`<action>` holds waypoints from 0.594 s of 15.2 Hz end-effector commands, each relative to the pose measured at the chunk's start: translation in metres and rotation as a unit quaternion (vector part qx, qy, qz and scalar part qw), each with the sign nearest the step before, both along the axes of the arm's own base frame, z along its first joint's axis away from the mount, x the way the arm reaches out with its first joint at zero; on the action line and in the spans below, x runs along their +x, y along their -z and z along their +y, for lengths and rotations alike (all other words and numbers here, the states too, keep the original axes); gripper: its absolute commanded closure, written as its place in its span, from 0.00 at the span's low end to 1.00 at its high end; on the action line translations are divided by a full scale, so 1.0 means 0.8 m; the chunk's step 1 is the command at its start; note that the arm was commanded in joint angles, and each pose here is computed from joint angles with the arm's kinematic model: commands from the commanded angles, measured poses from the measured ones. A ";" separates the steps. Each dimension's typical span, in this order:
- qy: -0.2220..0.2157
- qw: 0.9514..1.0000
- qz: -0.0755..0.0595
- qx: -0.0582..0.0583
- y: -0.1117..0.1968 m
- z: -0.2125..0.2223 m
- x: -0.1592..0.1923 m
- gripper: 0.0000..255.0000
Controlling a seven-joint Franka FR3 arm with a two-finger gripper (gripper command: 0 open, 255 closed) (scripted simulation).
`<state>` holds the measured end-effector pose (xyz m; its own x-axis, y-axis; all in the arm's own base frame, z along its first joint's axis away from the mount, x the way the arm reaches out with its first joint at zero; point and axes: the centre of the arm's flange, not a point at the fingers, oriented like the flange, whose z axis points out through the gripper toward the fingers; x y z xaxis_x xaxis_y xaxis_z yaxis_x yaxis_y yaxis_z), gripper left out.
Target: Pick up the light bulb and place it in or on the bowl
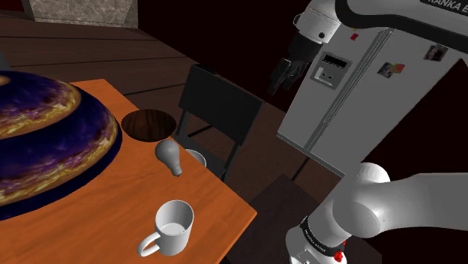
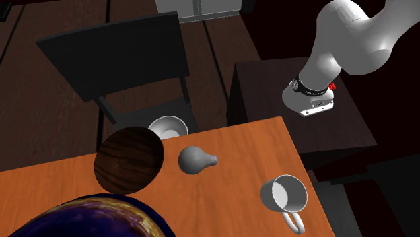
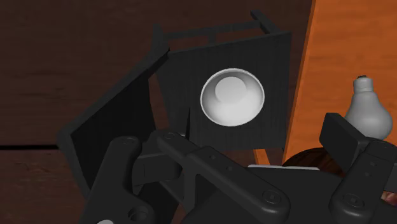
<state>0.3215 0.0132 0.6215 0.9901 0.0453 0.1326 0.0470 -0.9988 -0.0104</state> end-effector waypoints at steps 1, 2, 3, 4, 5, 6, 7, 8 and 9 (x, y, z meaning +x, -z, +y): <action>0.000 1.000 0.000 0.000 0.000 0.000 0.000 0.00; -0.001 1.000 -0.003 0.001 0.010 0.012 0.004 0.00; -0.001 1.000 -0.006 0.002 0.021 0.023 0.007 0.00; -0.002 1.000 -0.008 0.003 0.031 0.035 0.011 0.00; -0.002 1.000 -0.011 0.004 0.041 0.046 0.015 0.00; -0.003 1.000 -0.014 0.005 0.052 0.058 0.019 0.00; -0.003 1.000 -0.017 0.006 0.062 0.070 0.023 0.00; -0.004 1.000 -0.020 0.008 0.072 0.082 0.026 0.00; -0.004 1.000 -0.023 0.009 0.082 0.093 0.030 0.00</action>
<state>0.3432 0.0794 0.5653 0.9840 0.0516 0.1703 0.0562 -0.9982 -0.0226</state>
